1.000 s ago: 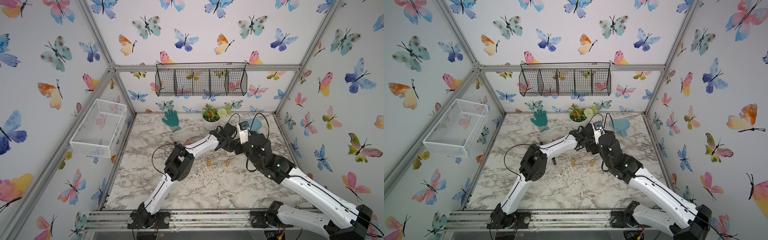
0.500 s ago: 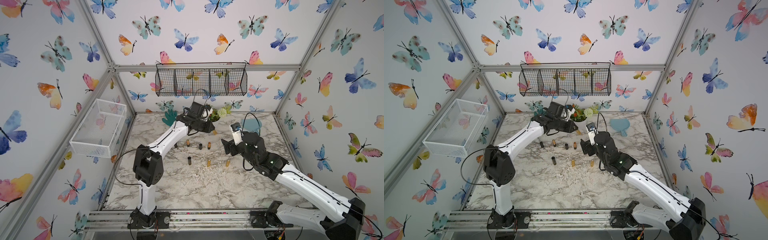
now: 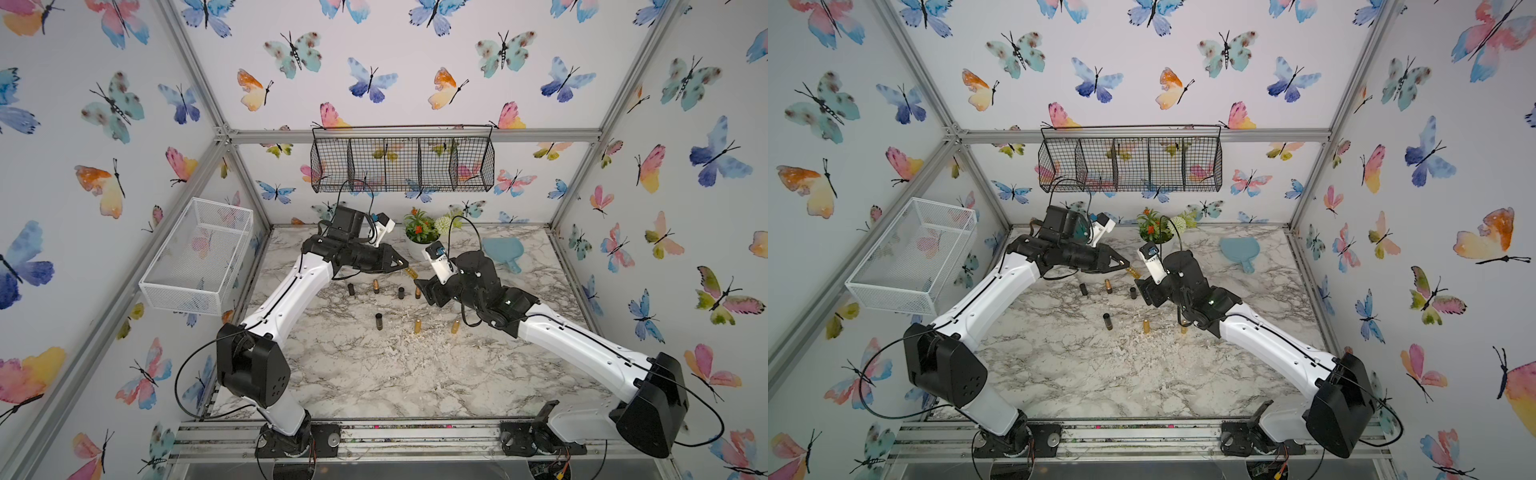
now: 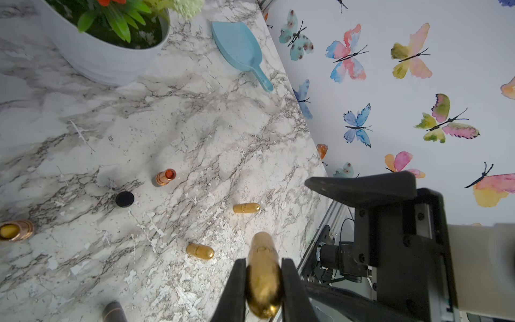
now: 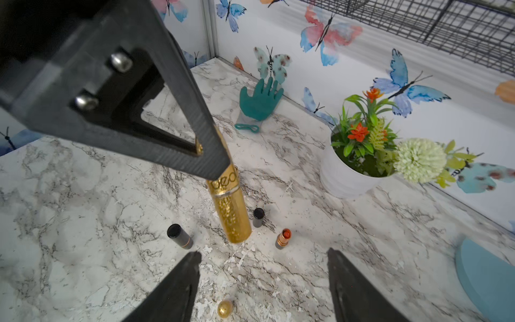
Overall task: Open the lipstick cap
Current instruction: Open the cover of the lipstick.
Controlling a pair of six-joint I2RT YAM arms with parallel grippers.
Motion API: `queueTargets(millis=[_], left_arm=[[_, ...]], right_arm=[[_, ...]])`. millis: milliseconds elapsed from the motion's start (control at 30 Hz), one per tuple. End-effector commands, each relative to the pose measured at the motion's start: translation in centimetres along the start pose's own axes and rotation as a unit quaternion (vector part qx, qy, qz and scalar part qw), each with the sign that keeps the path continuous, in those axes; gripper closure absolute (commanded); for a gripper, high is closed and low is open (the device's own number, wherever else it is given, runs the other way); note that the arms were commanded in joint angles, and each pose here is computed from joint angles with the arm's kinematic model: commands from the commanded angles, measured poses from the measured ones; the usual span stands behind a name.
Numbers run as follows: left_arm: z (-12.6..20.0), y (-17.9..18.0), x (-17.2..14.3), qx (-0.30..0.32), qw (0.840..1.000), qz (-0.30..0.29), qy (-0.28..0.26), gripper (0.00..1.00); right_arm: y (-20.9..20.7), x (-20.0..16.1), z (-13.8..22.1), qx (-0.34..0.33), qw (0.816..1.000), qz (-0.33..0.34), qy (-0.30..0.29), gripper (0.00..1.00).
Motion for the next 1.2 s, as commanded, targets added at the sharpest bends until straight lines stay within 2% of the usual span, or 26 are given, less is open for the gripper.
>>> queueTargets(millis=[0, 200, 367, 433, 500, 600, 667, 933, 1167], left_arm=[[1.7, -1.6, -1.4, -0.026, 0.999, -0.015, 0.011, 0.92], [1.9, -1.6, -2.1, -0.029, 0.999, -0.017, 0.016, 0.92], [1.8, -1.4, -2.5, -0.028, 0.999, -0.016, 0.026, 0.92], [1.7, -1.2, -2.6, -0.027, 0.999, -0.015, 0.029, 0.93], [1.5, -1.0, -2.6, -0.026, 0.999, -0.012, 0.032, 0.93], [1.3, -0.9, -2.7, -0.027, 0.999, -0.011, 0.036, 0.94], [1.4, -0.7, -2.5, -0.023, 0.999, -0.011, 0.033, 0.95], [2.3, 0.8, -0.9, -0.009, 1.0, 0.004, 0.012, 1.0], [5.0, 2.2, 1.7, -0.005, 0.999, 0.027, -0.03, 1.0]], right_arm=[[1.2, 0.8, -0.8, 0.04, 0.999, 0.011, -0.011, 0.27], [2.0, 0.5, -1.8, 0.065, 0.998, 0.009, -0.009, 0.28], [2.1, 1.4, -1.8, 0.072, 0.997, 0.011, -0.023, 0.33], [2.3, 1.6, -1.8, 0.076, 0.997, 0.014, -0.027, 0.38], [2.3, 1.6, -1.9, 0.079, 0.996, 0.016, -0.027, 0.48], [2.6, 1.4, -2.1, 0.086, 0.996, 0.018, -0.02, 0.76], [2.6, 1.2, -2.2, 0.087, 0.996, 0.021, -0.014, 0.81], [2.0, -0.7, -1.2, 0.065, 0.997, 0.029, 0.022, 0.93], [1.0, -4.1, 0.2, 0.018, 0.997, 0.031, 0.073, 0.96]])
Point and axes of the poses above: each gripper's point midway between its finger pads, its own z axis back along the fingers, its own y axis along the line the jaws close on, x = y × z, the point moved 1 cm from there along z, back along the fingers, and after that the axes turned 12 degrees about z, right-handed, at the moved point
